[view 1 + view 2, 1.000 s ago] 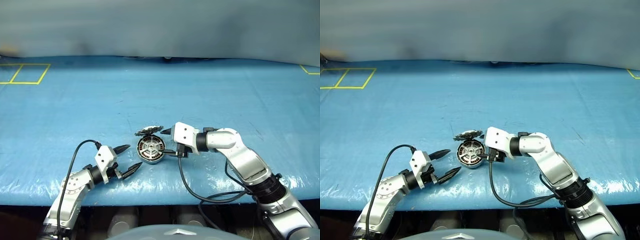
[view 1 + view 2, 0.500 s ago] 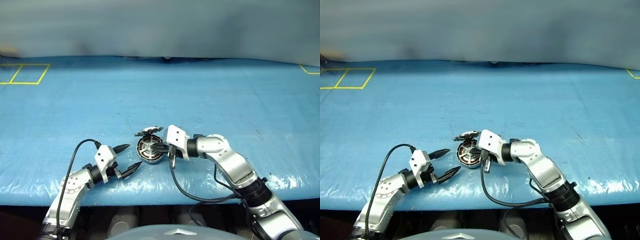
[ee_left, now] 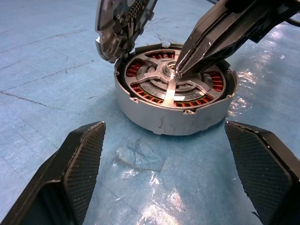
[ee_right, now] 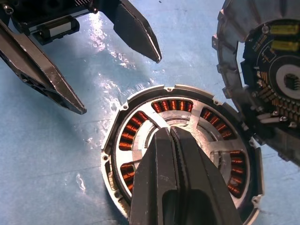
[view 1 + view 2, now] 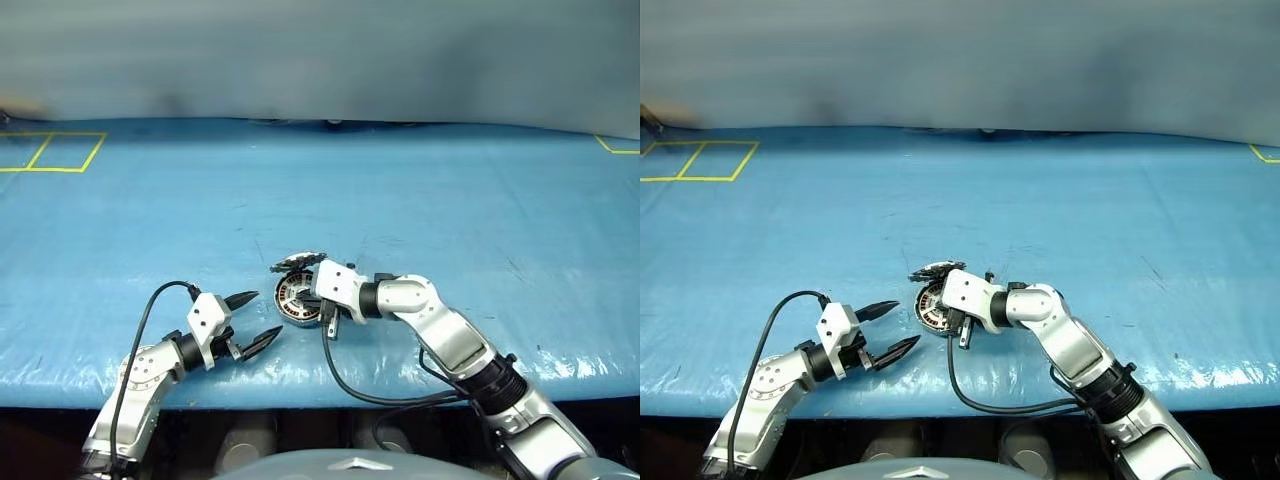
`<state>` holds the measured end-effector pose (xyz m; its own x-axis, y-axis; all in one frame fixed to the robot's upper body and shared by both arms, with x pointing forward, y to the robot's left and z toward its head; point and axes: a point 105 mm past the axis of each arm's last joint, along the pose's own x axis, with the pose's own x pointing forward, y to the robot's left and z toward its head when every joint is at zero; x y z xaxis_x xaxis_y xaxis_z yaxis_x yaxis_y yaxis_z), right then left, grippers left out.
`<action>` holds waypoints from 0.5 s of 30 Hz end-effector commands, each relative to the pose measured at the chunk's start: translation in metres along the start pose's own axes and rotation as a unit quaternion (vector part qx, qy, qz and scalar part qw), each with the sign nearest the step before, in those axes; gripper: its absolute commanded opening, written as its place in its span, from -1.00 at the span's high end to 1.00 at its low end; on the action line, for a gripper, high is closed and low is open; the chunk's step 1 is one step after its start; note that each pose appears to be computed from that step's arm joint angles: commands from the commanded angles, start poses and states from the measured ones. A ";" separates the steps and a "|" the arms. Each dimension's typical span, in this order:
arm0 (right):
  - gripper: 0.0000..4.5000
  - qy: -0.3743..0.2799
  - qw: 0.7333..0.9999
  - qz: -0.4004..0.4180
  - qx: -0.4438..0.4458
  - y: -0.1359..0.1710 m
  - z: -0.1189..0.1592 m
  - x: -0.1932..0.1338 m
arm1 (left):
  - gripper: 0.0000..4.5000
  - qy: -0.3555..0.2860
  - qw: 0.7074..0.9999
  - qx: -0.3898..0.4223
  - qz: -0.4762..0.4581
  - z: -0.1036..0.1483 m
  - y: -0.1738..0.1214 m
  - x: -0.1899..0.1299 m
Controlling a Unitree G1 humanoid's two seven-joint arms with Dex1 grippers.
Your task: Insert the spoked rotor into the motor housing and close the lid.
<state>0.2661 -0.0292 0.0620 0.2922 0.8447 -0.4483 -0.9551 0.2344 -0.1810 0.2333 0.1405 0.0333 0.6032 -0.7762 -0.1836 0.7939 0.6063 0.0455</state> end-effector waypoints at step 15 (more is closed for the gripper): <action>0.99 0.007 0.976 -0.214 -0.028 -0.094 0.011 -0.056 | -0.92 -0.023 1.000 0.013 -0.002 0.014 0.004 0.003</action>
<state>0.3281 -0.0994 0.0927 0.6104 0.6743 -0.4155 -0.7920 0.5237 -0.3138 0.2370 0.1393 0.0373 0.6029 -0.7794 -0.1704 0.7954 0.6038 0.0524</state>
